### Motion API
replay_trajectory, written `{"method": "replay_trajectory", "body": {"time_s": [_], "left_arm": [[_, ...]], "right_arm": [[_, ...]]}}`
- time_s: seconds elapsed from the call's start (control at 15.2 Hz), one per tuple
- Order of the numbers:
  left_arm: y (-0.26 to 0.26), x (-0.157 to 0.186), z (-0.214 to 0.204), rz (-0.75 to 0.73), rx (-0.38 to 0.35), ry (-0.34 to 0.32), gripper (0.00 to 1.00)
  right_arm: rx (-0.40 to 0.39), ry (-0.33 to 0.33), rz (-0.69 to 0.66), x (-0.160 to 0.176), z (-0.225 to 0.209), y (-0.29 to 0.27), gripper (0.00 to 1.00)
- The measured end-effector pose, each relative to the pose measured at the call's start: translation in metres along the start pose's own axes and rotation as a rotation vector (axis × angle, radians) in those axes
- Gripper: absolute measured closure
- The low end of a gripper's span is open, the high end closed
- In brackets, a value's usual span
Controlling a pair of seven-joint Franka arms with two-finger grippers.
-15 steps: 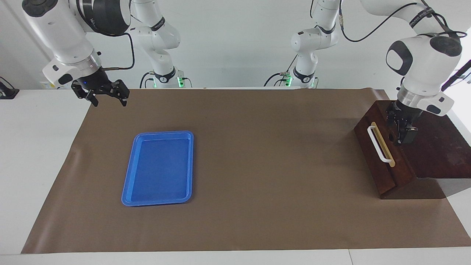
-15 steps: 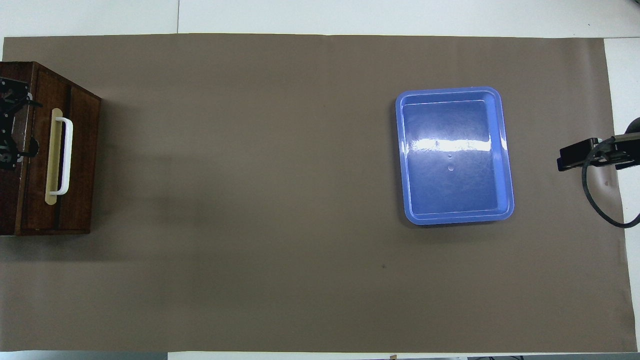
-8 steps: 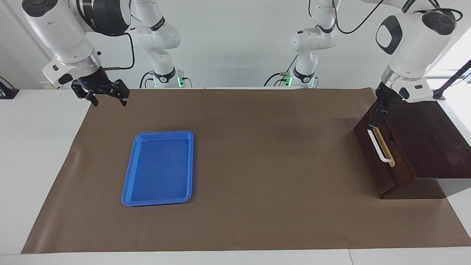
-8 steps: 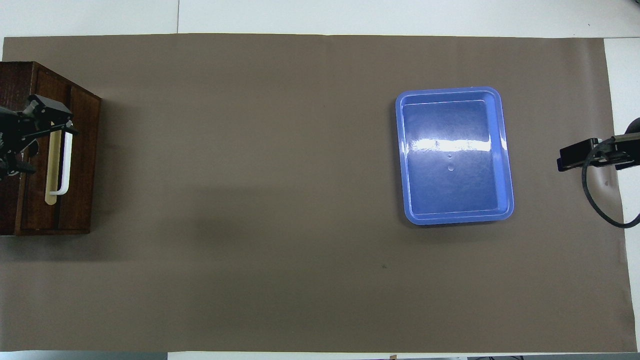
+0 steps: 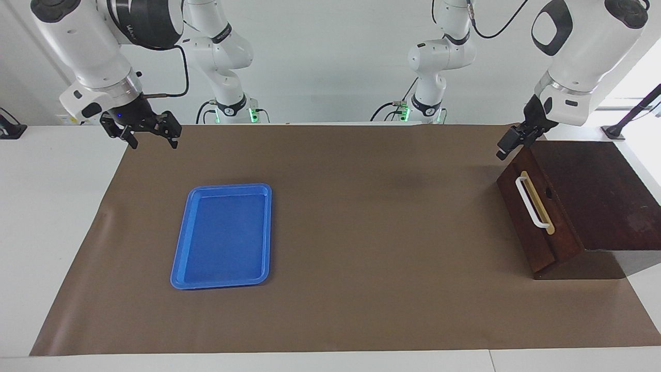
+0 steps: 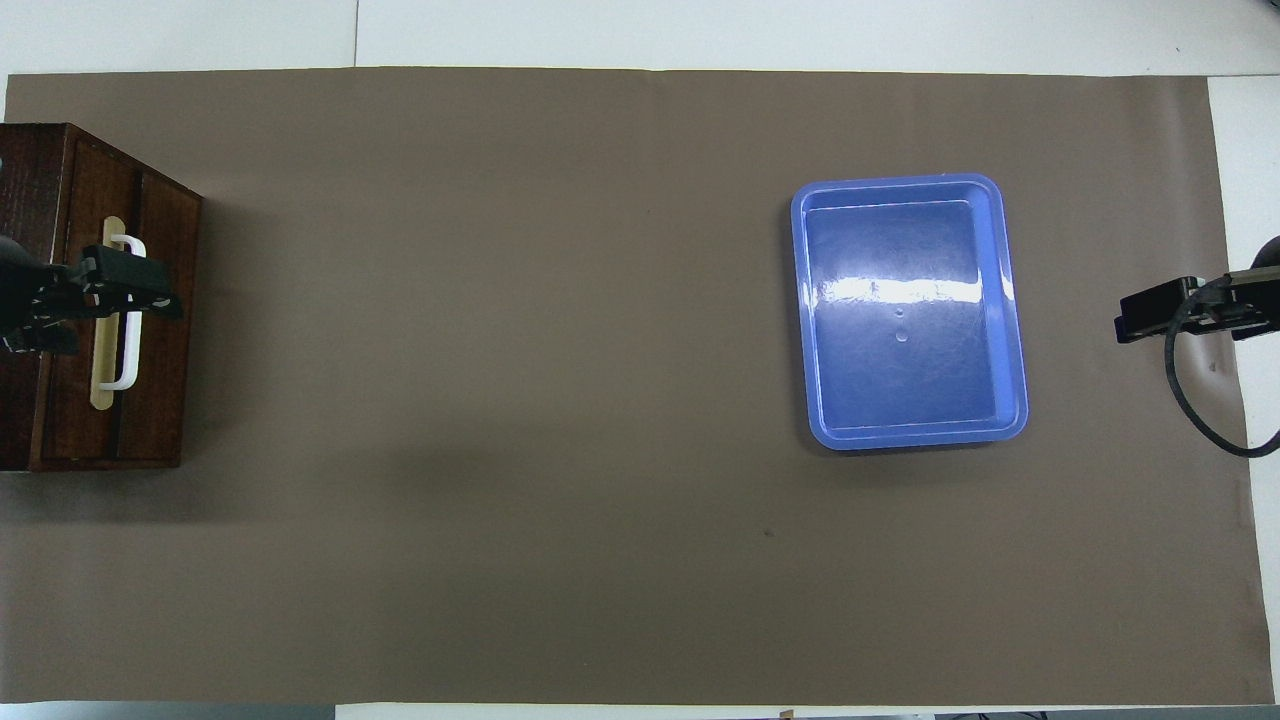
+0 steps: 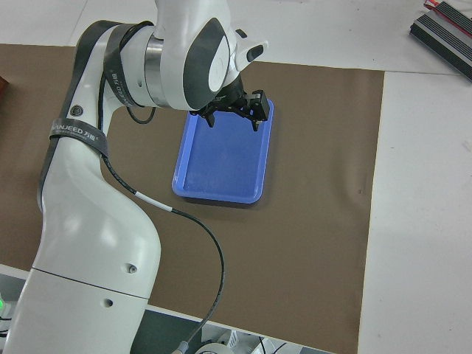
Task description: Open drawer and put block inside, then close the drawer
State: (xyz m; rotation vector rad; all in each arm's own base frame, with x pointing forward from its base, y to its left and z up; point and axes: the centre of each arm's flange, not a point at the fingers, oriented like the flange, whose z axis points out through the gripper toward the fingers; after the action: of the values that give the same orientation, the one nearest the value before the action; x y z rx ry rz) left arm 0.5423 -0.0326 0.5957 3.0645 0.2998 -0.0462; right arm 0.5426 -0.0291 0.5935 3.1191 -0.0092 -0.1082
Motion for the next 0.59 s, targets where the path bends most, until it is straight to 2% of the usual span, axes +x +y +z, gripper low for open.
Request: {"method": "replay_trajectory", "body": {"time_s": [0.2, 0.4, 0.59], "left_arm": [[-0.003, -0.003, 0.002, 0.094, 0.005, -0.028, 0.00], [0.012, -0.007, -0.003, 0.200, 0.013, -0.019, 0.00], [0.014, -0.009, -0.009, 0.241, 0.013, -0.017, 0.00]], "right_arm": [[0.000, 0.000, 0.001, 0.000, 0.000, 0.000, 0.00], [0.000, 0.000, 0.001, 0.000, 0.000, 0.001, 0.00], [0.000, 0.000, 0.001, 0.000, 0.000, 0.001, 0.00]]}}
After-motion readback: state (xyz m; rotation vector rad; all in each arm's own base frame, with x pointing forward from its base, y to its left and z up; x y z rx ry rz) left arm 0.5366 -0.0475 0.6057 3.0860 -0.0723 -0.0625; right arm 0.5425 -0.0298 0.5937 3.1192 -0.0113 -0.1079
